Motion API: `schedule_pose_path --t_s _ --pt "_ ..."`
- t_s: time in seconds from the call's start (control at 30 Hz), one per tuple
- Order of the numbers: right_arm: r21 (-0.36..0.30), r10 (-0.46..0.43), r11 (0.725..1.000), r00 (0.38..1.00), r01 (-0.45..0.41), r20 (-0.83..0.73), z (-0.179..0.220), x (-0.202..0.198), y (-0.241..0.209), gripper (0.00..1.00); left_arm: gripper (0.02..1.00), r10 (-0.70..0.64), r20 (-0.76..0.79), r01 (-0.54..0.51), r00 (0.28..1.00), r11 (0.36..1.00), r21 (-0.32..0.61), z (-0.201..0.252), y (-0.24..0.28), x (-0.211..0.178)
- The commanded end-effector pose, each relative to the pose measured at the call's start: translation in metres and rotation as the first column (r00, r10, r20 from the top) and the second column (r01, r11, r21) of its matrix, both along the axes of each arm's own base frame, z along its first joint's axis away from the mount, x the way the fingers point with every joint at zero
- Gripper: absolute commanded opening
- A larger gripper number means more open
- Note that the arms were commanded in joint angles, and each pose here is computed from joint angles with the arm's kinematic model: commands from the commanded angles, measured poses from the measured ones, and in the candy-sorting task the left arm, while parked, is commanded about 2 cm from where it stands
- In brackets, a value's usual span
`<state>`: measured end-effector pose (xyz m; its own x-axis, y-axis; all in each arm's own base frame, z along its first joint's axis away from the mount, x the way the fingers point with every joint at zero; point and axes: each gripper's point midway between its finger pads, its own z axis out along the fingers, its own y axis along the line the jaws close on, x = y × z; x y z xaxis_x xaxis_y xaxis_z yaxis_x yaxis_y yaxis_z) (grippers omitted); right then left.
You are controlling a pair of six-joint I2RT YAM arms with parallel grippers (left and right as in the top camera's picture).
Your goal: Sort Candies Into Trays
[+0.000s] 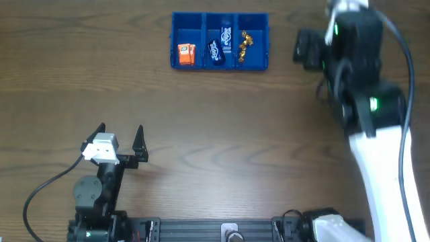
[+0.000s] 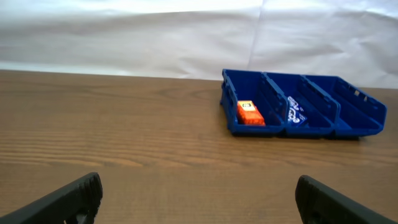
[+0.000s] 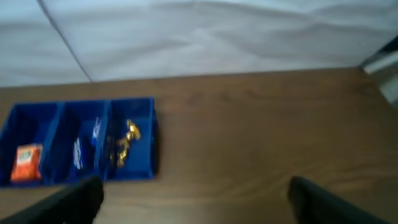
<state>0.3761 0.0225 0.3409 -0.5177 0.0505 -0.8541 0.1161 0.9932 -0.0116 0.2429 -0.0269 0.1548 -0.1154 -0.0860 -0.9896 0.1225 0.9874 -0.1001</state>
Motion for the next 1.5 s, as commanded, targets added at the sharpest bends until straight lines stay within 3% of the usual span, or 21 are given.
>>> schedule_pose_path --t_s 0.03,0.2,0.4,0.9,1.17,1.27,1.5 --pt "-0.014 -0.005 1.000 0.997 0.006 0.076 -0.039 -0.064 -0.015 0.998 0.998 -0.014 -0.045 0.014 0.999 1.000 0.004 -0.017 -0.002 -0.001" --pt "0.023 -0.015 1.000 0.986 0.012 0.165 -0.091 -0.097 -0.027 0.998 0.998 -0.014 -0.045 0.014 0.999 1.000 0.004 -0.017 -0.002 -0.001" --pt "0.054 0.028 0.998 0.961 -0.044 0.274 -0.129 -0.115 -0.020 0.998 0.996 -0.014 -0.045 0.014 0.999 1.000 0.004 -0.017 -0.002 -0.001" --pt "0.013 0.060 0.997 0.869 -0.076 0.491 -0.158 -0.135 -0.022 0.996 0.998 -0.014 -0.045 0.014 0.999 1.000 0.004 -0.017 -0.002 -0.001" --pt "-0.007 0.051 0.998 0.868 -0.054 0.493 -0.174 -0.130 -0.030 0.998 0.998 -0.014 -0.045 0.014 0.999 1.000 0.004 -0.017 -0.002 -0.001" --pt "-0.057 0.118 0.993 0.863 -0.103 0.491 -0.173 -0.130 -0.023 0.998 0.998 -0.014 -0.045 0.014 0.999 1.000 0.004 -0.017 -0.002 -0.001" --pt "-0.052 0.120 0.993 0.879 -0.108 0.461 -0.181 -0.130 -0.022 0.998 0.998 -0.014 -0.045 0.014 0.999 1.000 0.004 -0.016 -0.002 -0.001"
